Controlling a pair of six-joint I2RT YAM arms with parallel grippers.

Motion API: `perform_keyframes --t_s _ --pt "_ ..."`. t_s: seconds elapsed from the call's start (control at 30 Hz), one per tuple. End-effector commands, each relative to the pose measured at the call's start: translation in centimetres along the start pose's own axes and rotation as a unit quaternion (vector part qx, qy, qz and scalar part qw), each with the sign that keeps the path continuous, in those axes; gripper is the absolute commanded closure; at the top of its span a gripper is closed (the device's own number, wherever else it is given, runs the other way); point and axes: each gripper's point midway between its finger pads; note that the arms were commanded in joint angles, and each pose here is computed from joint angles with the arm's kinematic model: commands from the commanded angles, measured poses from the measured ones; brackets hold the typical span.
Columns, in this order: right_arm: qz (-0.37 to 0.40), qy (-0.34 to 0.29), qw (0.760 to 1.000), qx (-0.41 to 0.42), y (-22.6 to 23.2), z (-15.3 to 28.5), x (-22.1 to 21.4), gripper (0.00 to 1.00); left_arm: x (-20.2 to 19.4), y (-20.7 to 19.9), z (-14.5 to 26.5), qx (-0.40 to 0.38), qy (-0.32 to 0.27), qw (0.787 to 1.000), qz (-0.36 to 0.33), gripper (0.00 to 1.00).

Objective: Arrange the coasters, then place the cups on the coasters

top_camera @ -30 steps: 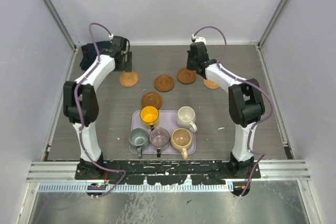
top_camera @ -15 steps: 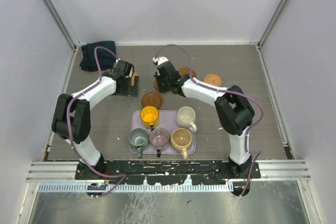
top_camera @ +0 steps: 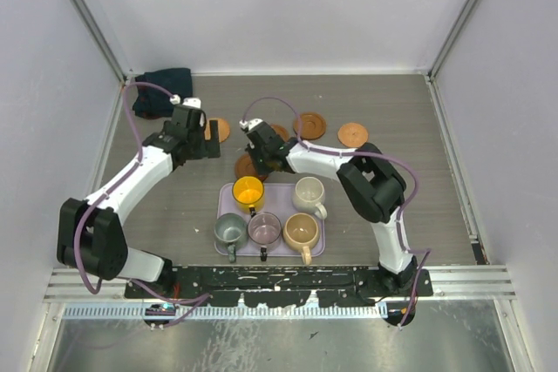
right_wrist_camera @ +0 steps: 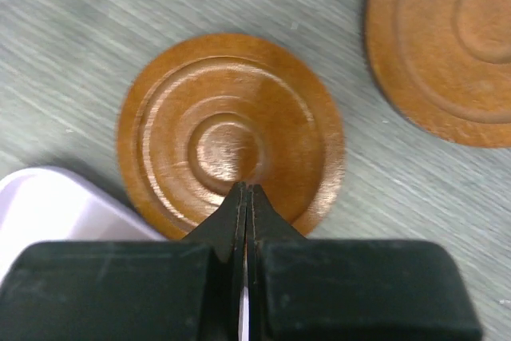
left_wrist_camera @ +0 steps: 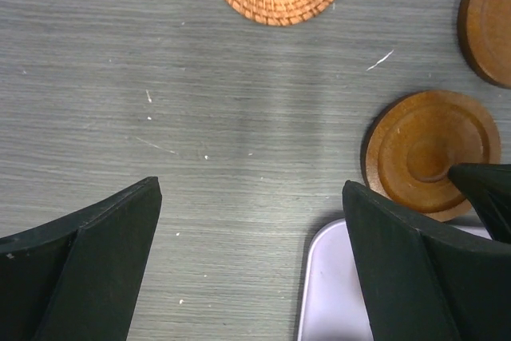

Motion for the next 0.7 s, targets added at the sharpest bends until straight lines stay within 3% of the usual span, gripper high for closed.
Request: perform_keyframes --t_s 0.0,0.3,0.67 --pt "0.006 0.020 1.000 0.005 1.6 -1.1 -1.2 0.99 0.5 0.4 0.1 0.009 -0.019 1.000 0.018 0.02" --pt "0.016 0.047 0.999 -0.001 2.0 -5.4 -1.1 0.99 0.3 0.6 -0.1 0.016 -0.019 1.000 0.018 0.02" --pt "-0.010 0.022 0.999 -0.041 -1.0 -10.0 2.2 0.98 -0.3 0.8 -1.1 0.026 -0.005 1.000 0.007 0.02"
Point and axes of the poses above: each gripper's point midway between its finger pads, its own z axis back along the fingers, its own y axis along the line the jaws close on, x = y × z, and after that the axes turned 6 degrees about -z, right-handed
